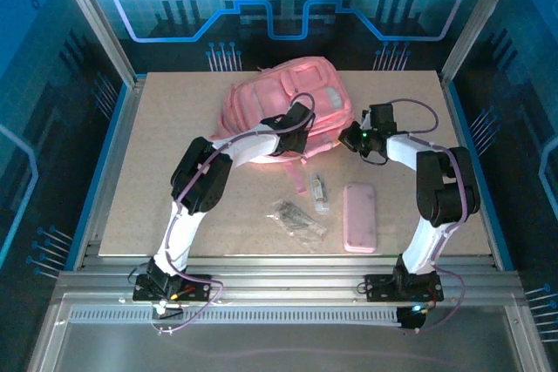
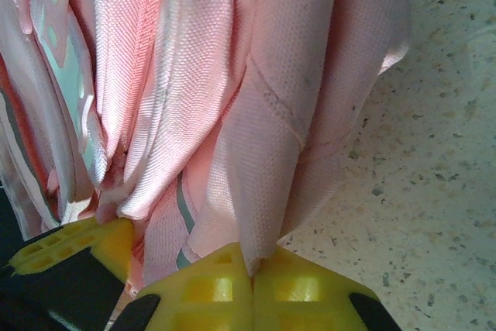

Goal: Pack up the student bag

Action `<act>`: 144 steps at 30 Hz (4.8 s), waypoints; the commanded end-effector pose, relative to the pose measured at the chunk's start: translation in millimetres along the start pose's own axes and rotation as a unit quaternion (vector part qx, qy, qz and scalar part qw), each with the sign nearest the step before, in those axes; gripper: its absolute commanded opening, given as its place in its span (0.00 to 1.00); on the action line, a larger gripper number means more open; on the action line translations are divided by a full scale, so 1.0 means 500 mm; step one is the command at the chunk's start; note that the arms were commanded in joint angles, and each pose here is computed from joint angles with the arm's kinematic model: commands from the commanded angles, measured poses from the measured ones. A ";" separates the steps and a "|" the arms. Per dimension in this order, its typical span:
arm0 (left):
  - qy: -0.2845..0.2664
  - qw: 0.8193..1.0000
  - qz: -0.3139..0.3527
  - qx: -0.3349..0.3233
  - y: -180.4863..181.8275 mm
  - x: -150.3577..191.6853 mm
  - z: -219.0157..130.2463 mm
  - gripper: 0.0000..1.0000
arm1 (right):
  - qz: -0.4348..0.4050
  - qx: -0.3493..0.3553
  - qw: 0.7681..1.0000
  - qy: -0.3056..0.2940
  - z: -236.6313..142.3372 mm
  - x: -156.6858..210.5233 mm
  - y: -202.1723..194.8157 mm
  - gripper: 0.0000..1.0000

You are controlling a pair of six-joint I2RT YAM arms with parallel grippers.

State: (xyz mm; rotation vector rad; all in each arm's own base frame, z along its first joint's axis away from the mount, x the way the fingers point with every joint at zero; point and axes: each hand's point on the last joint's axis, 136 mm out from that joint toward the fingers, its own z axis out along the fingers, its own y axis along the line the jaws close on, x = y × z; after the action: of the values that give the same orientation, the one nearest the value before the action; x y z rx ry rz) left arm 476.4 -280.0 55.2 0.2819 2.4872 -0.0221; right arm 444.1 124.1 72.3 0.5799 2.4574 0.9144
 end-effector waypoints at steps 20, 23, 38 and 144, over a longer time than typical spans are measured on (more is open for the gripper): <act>-0.029 0.963 -0.257 -0.080 0.310 0.102 -0.094 0.00 | 0.047 0.043 0.997 -0.045 -0.044 -0.050 -0.071 0.00; -0.046 0.957 -0.273 -0.085 0.354 0.098 -0.112 0.00 | 0.044 0.045 0.997 -0.050 -0.050 -0.061 -0.073 0.00; -0.122 0.938 -0.260 0.197 0.105 -0.070 -0.283 0.00 | -0.022 -0.004 0.999 -0.042 -0.124 -0.066 0.060 0.52; -0.169 0.927 -0.279 0.183 0.091 0.046 -0.278 0.00 | 0.033 -0.104 0.994 -0.010 -0.088 0.056 0.229 0.00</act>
State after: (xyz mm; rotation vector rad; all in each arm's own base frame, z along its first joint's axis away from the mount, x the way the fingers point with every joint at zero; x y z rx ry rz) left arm 376.6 -269.7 164.7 -0.0451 2.1653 -0.8062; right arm 413.0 214.1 148.1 0.6240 2.4107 1.2406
